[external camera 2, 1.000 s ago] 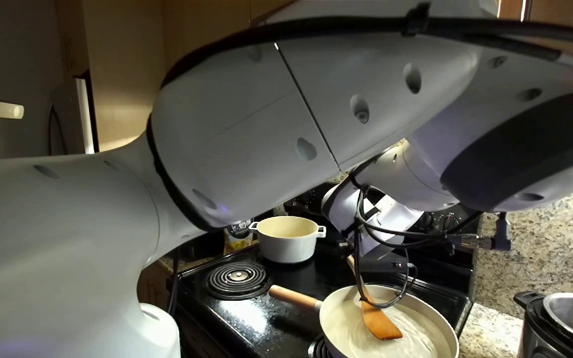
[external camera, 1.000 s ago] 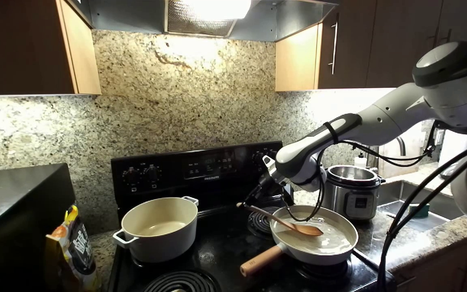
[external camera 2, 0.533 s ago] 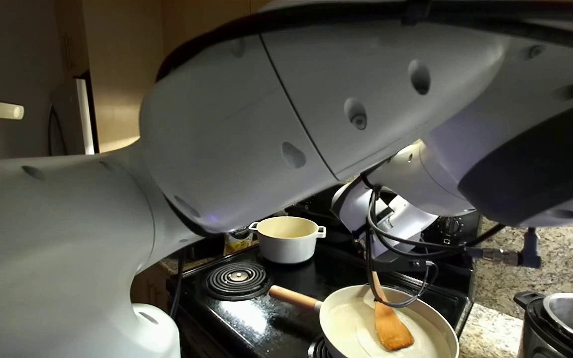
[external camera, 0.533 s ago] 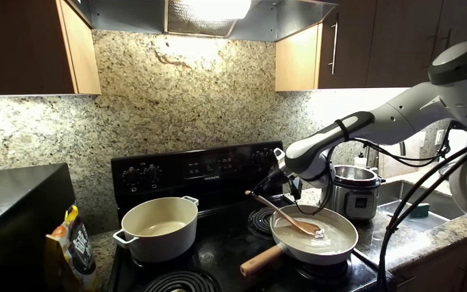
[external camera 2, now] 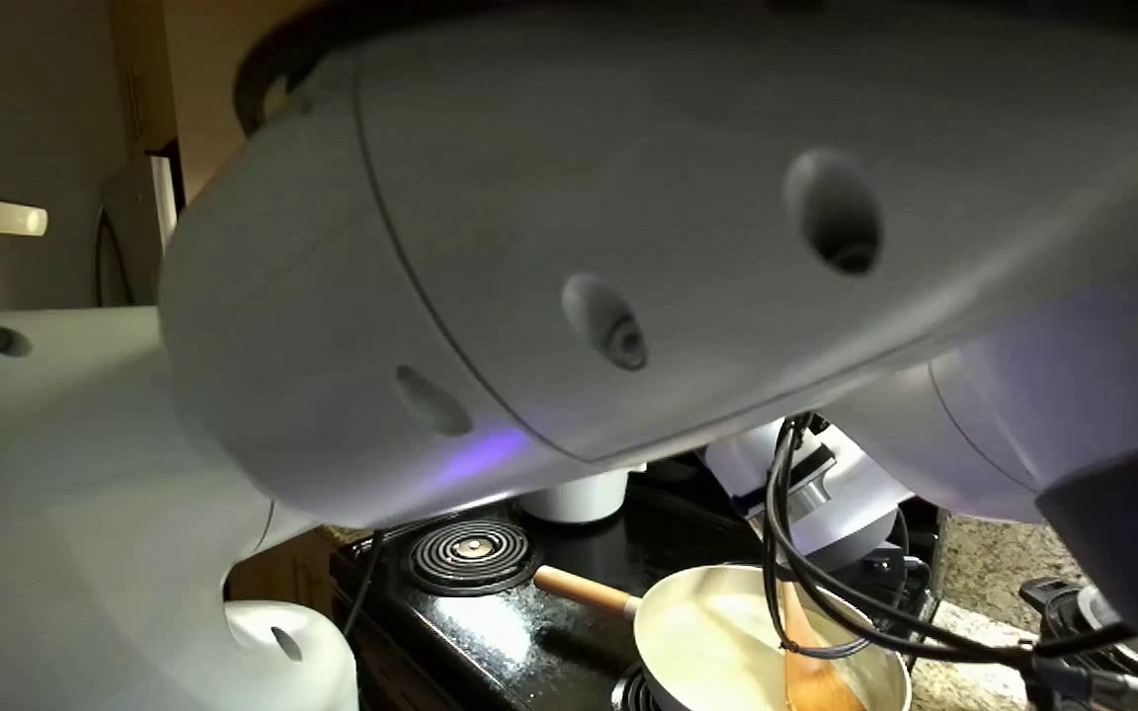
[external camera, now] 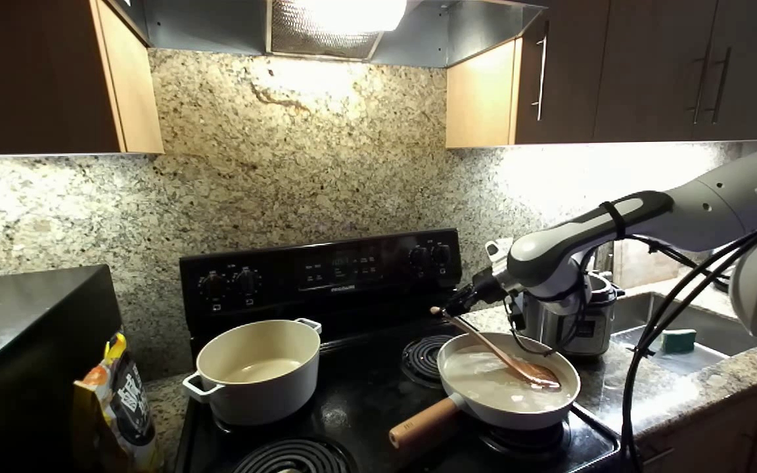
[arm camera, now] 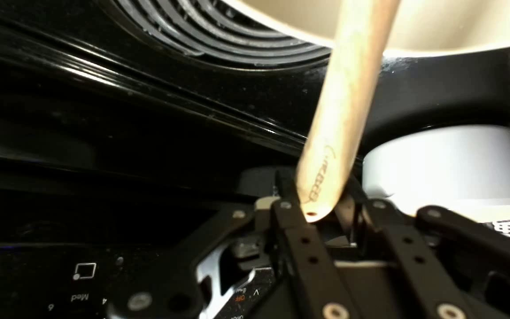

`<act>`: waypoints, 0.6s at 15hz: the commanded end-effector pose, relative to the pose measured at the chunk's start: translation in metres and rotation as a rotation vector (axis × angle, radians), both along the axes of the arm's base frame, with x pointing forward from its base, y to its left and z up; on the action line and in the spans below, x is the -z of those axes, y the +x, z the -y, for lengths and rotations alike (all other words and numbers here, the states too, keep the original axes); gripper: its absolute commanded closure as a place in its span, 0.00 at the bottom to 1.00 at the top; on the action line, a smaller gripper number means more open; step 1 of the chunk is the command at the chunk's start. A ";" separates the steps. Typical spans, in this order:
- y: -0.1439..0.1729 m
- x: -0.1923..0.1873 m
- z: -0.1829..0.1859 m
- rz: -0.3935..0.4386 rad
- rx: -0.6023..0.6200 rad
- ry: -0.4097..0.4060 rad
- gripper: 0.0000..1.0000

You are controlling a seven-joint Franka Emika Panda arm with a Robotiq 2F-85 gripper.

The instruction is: Stir the contents of the pan with the wooden spoon

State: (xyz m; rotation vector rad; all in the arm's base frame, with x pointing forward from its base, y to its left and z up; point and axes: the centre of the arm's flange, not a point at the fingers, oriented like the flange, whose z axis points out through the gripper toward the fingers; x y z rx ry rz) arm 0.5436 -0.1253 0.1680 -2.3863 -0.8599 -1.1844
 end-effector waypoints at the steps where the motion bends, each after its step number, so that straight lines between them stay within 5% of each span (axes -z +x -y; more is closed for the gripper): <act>1: -0.020 -0.001 -0.011 0.026 -0.050 0.032 0.90; 9: -0.029 -0.015 -0.073 0.081 -0.181 0.055 0.90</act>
